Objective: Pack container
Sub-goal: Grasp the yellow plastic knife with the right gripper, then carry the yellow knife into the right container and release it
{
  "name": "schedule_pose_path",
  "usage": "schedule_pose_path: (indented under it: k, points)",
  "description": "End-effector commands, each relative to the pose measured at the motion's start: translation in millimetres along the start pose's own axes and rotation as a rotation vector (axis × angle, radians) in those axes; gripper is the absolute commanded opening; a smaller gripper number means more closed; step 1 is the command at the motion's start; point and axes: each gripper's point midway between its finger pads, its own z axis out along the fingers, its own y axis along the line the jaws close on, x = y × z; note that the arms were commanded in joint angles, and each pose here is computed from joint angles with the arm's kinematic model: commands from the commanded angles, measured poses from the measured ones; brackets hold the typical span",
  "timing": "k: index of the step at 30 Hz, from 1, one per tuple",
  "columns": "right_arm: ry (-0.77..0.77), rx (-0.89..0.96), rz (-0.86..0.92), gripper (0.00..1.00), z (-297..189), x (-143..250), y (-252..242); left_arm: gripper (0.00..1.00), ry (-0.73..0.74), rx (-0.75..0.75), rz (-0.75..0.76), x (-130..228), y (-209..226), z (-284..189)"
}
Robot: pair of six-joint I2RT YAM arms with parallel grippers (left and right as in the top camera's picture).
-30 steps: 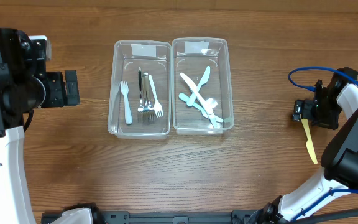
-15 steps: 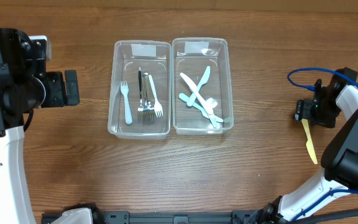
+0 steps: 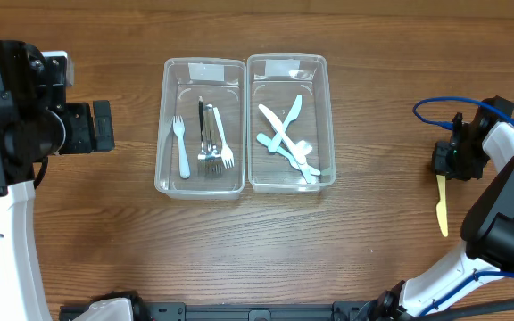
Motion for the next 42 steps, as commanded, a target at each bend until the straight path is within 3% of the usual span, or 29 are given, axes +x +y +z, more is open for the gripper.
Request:
schedule_pose_path:
  k: [1,14,17,23,30,34,40,42]
  points:
    - [0.057,-0.037,0.000,0.26,18,16,8,1.00,0.008,0.010,0.008,1,0,2]
    - [0.034,-0.039,0.008,0.13,18,10,8,1.00,0.008,0.010,0.008,1,0,2]
    - [0.026,-0.057,0.008,0.05,18,9,11,1.00,0.008,0.010,0.008,1,0,2]
    - [0.004,-0.058,0.056,0.04,13,0,10,1.00,0.007,0.009,0.008,1,1,2]
    - [-0.172,-0.065,0.065,0.04,-64,-51,29,1.00,0.008,0.010,0.007,1,0,2]
    - [-0.288,-0.076,-0.002,0.04,-130,-71,75,1.00,0.007,0.010,0.007,1,0,2]
    - [-0.443,-0.159,-0.222,0.04,-241,-64,232,1.00,0.007,0.010,0.007,1,0,2]
    - [-0.486,-0.210,-0.297,0.04,-257,-53,282,1.00,0.008,0.010,0.007,1,0,2]
